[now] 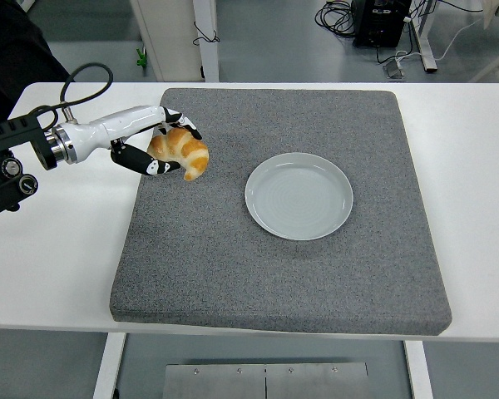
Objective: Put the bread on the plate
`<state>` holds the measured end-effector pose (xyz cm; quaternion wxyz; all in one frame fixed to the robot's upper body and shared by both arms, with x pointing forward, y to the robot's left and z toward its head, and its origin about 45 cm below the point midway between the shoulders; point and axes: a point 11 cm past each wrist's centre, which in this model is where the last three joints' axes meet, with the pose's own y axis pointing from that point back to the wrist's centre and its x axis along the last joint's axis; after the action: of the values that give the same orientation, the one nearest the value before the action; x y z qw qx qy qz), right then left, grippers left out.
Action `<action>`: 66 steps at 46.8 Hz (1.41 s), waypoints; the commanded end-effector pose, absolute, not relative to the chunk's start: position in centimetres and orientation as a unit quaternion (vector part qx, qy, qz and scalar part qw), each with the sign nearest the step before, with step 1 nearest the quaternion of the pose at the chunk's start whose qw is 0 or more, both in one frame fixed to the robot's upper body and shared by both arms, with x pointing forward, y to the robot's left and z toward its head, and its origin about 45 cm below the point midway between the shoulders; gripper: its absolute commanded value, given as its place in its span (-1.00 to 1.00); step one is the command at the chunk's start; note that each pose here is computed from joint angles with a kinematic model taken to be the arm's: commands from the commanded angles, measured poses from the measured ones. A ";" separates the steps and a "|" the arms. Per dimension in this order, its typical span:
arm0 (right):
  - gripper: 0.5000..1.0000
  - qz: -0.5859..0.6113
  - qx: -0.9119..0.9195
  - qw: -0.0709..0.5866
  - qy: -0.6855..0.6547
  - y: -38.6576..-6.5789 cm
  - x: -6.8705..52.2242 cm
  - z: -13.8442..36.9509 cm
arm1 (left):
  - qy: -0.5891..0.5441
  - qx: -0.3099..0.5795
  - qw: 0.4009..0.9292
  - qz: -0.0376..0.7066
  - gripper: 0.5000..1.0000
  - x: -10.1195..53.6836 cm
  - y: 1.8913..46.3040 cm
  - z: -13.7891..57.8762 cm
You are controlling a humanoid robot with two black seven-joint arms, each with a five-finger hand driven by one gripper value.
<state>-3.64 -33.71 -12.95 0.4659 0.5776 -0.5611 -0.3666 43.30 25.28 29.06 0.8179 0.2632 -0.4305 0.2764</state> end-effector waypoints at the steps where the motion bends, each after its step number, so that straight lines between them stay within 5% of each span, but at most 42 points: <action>1: 1.00 -0.367 0.578 0.466 -0.561 -33.7 -3.6 -12.9 | -0.437 0.257 0.816 0.277 -0.81 43.7 25.1 30.4; 31: 1.00 -0.367 0.578 0.466 -0.561 -33.7 -3.6 -12.9 | -0.451 0.232 0.811 0.294 -0.77 45.1 24.5 35.3; 66: 1.00 -0.366 0.578 0.466 -0.561 -33.7 -3.6 -12.9 | -0.461 0.215 0.828 0.237 -0.77 46.0 11.8 33.5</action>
<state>-3.64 -33.71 -12.95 0.4659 0.5778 -0.5610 -0.3666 45.97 12.89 33.62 0.8276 0.2161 -0.4579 0.2422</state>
